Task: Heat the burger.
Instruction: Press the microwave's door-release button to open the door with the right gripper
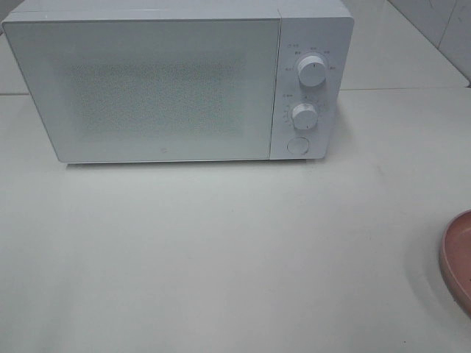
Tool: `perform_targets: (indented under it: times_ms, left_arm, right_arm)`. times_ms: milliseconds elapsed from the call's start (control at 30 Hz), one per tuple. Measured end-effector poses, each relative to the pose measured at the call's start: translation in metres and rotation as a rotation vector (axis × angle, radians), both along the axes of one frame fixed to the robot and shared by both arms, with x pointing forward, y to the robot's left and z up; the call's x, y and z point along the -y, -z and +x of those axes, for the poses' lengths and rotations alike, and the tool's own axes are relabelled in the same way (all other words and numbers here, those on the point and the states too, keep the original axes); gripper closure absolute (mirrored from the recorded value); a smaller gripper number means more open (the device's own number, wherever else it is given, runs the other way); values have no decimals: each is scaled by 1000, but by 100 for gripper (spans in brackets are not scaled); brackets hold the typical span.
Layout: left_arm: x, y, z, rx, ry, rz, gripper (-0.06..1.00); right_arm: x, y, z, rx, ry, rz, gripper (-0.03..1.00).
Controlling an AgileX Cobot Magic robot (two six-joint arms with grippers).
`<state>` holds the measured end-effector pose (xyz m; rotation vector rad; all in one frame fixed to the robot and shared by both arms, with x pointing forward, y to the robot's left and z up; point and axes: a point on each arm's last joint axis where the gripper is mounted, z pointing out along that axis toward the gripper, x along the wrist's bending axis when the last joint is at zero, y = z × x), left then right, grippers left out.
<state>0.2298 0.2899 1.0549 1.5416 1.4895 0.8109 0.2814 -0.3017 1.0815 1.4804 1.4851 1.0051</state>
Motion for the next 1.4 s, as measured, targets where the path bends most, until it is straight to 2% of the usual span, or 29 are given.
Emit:
perform_targets:
  times_ms: [467,833,1400]
  left_arm:
    - [0,0,0,1,0,0,-3]
    - [0,0,0,1,0,0,-3]
    - [0,0,0,1,0,0,-3]
  right_arm:
    - [-5,21,36,16,-24,-5,23]
    - [-11,35,73,120,-61,1,23]
    - [-18,46,124,211,-99,18,23]
